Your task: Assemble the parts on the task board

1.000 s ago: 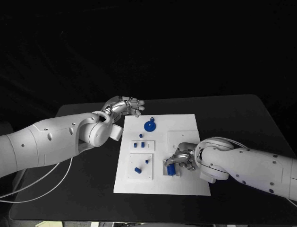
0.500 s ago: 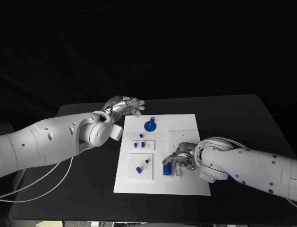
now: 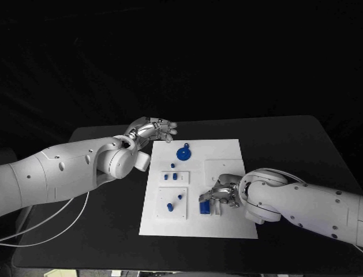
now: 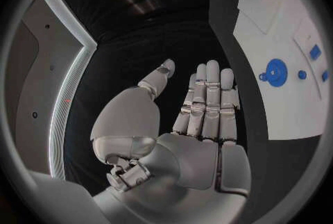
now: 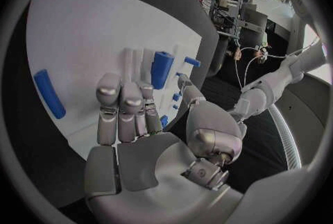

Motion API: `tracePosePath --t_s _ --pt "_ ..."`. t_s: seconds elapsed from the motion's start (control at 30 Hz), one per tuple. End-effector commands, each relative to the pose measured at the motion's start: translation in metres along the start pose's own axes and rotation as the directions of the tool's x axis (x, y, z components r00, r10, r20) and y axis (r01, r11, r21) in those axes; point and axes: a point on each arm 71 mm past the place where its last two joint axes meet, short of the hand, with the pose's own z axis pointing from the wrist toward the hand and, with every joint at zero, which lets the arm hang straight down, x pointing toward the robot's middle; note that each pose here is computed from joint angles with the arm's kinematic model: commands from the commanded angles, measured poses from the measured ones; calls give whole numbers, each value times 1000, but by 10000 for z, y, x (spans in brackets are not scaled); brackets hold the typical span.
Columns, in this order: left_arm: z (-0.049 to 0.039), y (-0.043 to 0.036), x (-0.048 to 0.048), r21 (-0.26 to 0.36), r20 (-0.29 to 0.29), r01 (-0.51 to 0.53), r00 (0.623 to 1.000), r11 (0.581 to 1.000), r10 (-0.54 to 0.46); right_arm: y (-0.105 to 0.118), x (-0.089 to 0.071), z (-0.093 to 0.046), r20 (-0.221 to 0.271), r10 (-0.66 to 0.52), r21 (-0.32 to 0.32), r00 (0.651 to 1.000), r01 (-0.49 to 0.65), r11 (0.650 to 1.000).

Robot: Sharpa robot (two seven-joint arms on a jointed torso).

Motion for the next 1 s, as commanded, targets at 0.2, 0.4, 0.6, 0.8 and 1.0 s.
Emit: tracePosePath --t_s 0.2,0.4,0.6,0.8,1.0 --pt "-1 -10 15 5 -14 11 1000 1000 -10 12 54 -83 -24 -31 -52 999 30 998" --pt "-3 -10 12 6 -14 11 1000 1000 -10 -7 96 -93 -79 -93 -39 992 91 995" --pt "0 -10 15 5 -15 11 1000 1000 -11 -19 84 -79 -72 -101 -28 992 100 995" --pt "1 -9 12 5 -13 10 1000 1000 -10 3 96 -65 -69 -103 -27 992 101 994" --pt "2 -10 17 5 -14 11 1000 1000 -11 18 135 -42 -70 -102 -24 992 101 995"
